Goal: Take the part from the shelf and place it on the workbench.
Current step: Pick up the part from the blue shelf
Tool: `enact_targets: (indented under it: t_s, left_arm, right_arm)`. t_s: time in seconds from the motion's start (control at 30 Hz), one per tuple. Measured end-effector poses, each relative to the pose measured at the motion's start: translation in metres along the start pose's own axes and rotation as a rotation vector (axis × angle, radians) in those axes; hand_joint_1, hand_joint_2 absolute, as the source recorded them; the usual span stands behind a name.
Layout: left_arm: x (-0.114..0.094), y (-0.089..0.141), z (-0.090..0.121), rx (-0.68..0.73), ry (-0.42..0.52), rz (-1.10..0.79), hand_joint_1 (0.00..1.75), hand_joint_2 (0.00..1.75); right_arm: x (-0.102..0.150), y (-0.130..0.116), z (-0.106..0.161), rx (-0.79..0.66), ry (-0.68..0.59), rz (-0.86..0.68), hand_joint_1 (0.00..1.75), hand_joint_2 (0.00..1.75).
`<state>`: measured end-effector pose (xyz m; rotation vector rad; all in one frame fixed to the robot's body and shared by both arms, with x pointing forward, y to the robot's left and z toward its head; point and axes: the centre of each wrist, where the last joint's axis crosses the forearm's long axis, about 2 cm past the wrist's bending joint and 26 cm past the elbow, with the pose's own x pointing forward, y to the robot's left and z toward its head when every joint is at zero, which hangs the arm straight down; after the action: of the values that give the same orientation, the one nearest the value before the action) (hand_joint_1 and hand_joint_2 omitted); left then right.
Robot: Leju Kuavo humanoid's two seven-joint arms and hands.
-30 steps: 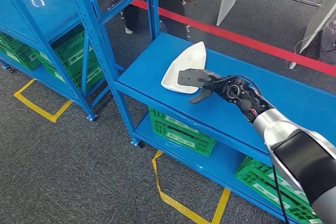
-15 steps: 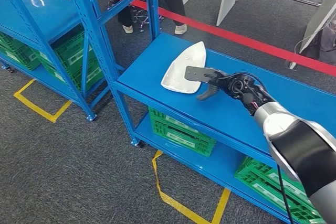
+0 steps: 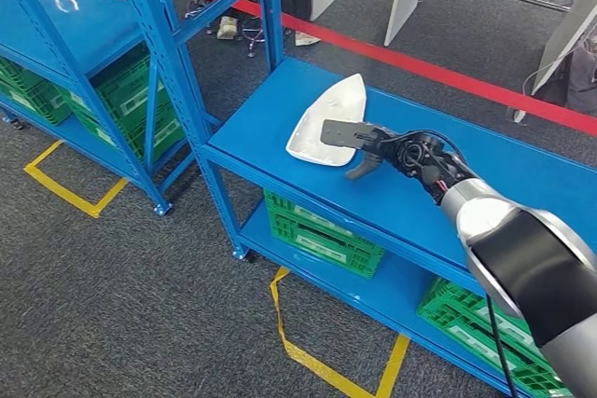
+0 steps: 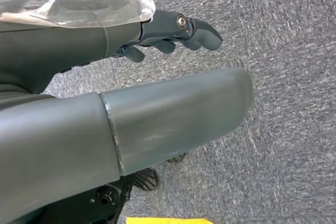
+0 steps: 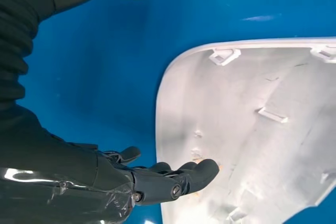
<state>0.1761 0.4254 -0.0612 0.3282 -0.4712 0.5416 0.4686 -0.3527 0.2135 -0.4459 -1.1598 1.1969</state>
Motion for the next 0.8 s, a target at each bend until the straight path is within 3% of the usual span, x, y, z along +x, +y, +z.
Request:
enact_targets:
  t_s: [0.8]
  left_arm:
    - [0.005,-0.013,0.002,-0.021,-0.002,-0.014,0.0,0.0]
  right_arm:
    - [0.053,0.001,-0.02,-0.02,-0.043,0.118,0.0,1.75]
